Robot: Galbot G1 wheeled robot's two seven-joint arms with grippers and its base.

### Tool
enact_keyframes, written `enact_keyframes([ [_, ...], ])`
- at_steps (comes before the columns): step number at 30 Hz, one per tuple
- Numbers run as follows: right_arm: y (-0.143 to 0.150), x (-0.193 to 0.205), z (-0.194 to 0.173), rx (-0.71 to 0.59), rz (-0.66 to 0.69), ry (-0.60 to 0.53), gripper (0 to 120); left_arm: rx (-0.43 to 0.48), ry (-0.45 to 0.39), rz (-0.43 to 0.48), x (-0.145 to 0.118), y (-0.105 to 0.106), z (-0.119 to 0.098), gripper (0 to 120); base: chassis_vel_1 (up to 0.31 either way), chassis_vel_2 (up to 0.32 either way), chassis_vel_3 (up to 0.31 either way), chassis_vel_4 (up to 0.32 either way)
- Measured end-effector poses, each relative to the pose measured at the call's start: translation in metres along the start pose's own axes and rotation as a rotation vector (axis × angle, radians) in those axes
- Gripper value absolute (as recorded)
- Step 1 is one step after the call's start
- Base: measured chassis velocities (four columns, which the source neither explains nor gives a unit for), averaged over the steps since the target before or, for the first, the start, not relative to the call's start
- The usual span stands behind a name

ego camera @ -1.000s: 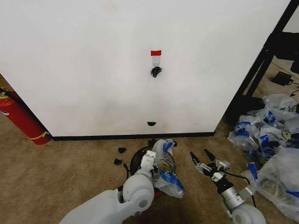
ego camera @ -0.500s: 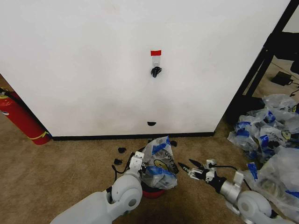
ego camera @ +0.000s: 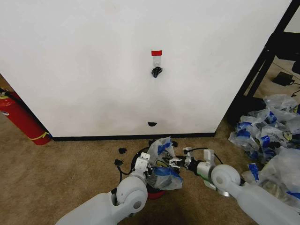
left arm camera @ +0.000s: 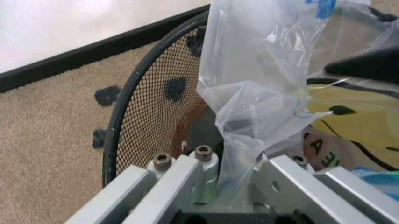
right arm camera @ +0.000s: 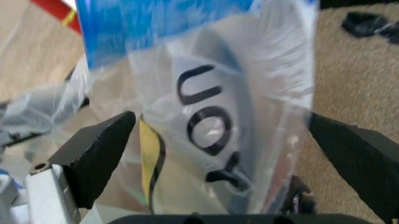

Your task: Pick up the garbage bag from the wall and place it over the trash bin.

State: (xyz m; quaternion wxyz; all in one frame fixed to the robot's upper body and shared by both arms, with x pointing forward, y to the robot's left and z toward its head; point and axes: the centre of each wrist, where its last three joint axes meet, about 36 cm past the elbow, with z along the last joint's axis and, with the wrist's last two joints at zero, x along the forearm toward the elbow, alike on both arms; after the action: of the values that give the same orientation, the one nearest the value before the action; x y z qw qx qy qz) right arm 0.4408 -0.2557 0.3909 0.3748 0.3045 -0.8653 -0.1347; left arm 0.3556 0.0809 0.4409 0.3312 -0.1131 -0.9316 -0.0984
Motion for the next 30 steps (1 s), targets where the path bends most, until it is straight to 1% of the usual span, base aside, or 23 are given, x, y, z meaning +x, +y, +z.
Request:
enact_keyframes([
  [2, 0.002, -0.002, -0.004, 0.006, -0.001, 0.022, 100, -0.001, -0.002, 0.002, 0.000, 0.000, 0.000, 0, 0.000, 0.000, 0.000, 0.000],
  [6, 0.009, -0.009, -0.019, 0.001, 0.001, 0.122, 100, -0.002, -0.003, 0.004, 0.000, 0.001, -0.001, 0, 0.000, 0.000, 0.000, 0.000],
  [12, 0.011, -0.018, -0.026, -0.024, 0.002, 0.185, 100, 0.001, -0.003, 0.000, 0.000, 0.002, 0.001, 0, 0.000, 0.000, 0.000, 0.000],
  [16, 0.010, -0.025, -0.027, -0.040, 0.026, 0.209, 96, 0.004, -0.003, -0.001, 0.002, 0.003, 0.002, 0, 0.000, 0.000, 0.000, 0.000],
  [18, 0.010, -0.025, -0.028, -0.056, 0.052, 0.225, 84, 0.005, -0.003, -0.002, 0.003, 0.003, 0.003, 0, 0.000, 0.000, 0.000, 0.000],
  [20, 0.010, -0.024, -0.026, -0.065, 0.068, 0.229, 77, 0.005, -0.005, -0.004, 0.004, 0.004, 0.004, 0, 0.000, 0.000, 0.000, 0.000],
  [21, 0.010, -0.024, -0.026, -0.065, 0.068, 0.229, 77, 0.005, -0.005, -0.004, 0.004, 0.004, 0.004, 0, 0.000, 0.000, 0.000, 0.000],
  [24, 0.008, -0.022, -0.022, -0.078, 0.083, 0.233, 67, 0.005, -0.006, -0.004, 0.004, 0.003, 0.005, 0, 0.000, 0.000, 0.000, 0.000],
  [25, 0.007, -0.020, -0.020, -0.087, 0.089, 0.235, 59, 0.006, -0.007, -0.002, 0.005, 0.002, 0.005, 0, 0.000, 0.000, 0.000, 0.000],
  [27, 0.006, -0.018, -0.016, -0.097, 0.095, 0.237, 51, 0.008, -0.008, 0.001, 0.007, 0.001, 0.005, 0, 0.000, 0.000, 0.000, 0.000],
  [28, 0.006, -0.018, -0.016, -0.097, 0.095, 0.237, 51, 0.008, -0.008, 0.001, 0.007, 0.001, 0.005, 0, 0.000, 0.000, 0.000, 0.000],
  [29, 0.006, -0.017, -0.013, -0.102, 0.098, 0.238, 47, 0.009, -0.009, 0.002, 0.007, 0.001, 0.005, 0, 0.000, 0.000, 0.000, 0.000],
  [30, 0.006, -0.017, -0.012, -0.105, 0.099, 0.239, 45, 0.009, -0.009, 0.002, 0.008, 0.001, 0.005, 0, 0.000, 0.000, 0.000, 0.000],
])
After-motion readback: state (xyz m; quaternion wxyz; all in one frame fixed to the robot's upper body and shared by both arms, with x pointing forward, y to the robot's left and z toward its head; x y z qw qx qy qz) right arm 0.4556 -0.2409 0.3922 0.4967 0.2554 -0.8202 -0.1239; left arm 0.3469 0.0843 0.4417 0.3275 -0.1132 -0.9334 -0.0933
